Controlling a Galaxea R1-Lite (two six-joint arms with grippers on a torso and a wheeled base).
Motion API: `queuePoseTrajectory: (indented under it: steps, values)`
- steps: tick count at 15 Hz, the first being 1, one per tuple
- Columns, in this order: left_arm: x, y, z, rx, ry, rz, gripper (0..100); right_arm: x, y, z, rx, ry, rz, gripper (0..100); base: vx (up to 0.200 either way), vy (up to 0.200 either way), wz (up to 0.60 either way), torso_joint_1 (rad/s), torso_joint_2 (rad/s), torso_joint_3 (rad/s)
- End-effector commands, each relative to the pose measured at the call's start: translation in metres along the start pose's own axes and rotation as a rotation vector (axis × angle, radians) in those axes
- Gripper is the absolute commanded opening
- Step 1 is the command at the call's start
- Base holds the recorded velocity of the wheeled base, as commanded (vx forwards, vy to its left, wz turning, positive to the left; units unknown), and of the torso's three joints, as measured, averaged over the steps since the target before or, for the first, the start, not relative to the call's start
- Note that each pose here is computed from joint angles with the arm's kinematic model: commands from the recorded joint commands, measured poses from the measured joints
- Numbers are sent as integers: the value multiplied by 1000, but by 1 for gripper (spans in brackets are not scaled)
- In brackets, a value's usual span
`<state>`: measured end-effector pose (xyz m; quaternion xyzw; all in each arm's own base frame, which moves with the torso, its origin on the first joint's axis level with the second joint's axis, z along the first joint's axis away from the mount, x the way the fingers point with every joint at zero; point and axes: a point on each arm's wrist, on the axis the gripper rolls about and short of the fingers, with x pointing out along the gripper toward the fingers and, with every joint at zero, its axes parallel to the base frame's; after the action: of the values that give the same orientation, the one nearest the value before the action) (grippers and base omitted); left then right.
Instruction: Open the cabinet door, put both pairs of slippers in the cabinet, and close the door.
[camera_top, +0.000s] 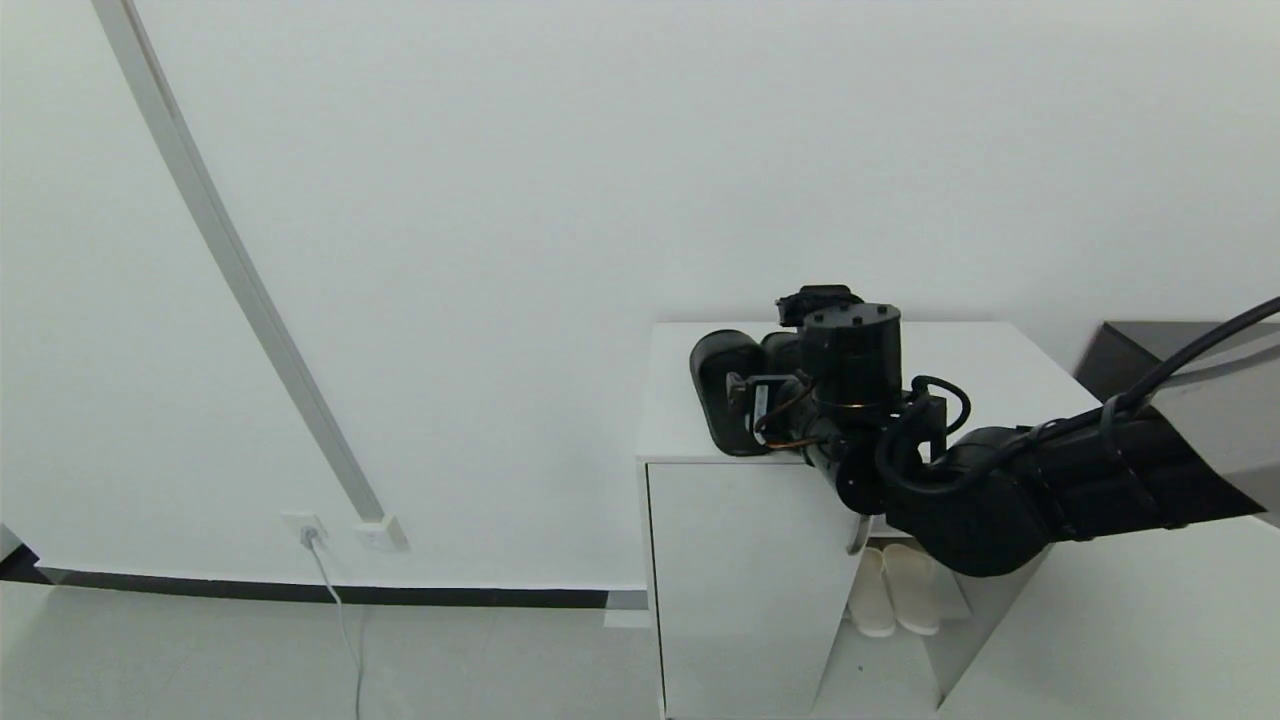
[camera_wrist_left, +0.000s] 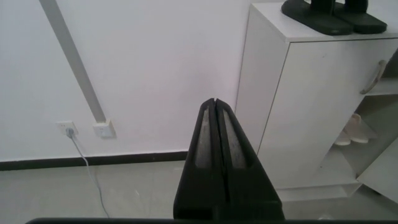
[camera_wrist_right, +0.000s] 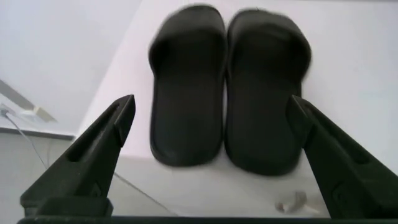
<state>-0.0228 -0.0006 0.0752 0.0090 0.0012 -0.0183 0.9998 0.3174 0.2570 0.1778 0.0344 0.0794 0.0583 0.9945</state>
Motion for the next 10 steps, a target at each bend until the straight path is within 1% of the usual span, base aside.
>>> queuePoseTrajectory:
  steps: [1, 3, 6, 7, 10]
  values:
    - [0, 0, 0, 0, 2, 0, 0, 2, 1, -2, 0, 3, -1, 100, 200, 0, 0, -7, 2, 2]
    - [0, 0, 0, 0, 2, 1, 0, 9, -1, -18, -1, 40, -16, 100, 200, 0, 0, 10, 7, -2]
    - [0, 0, 0, -1, 2, 3, 0, 9, -4, -34, -10, 83, -25, 100, 200, 0, 0, 5, 1, 1]
    - [0, 0, 0, -1, 0, 1, 0, 9, -4, -37, -10, 83, -24, 100, 200, 0, 0, 7, -2, 2]
    - [0, 0, 0, -1, 0, 3, 0, 20, -6, -45, -10, 83, -20, 100, 0, 0, 0, 0, 0, 0]
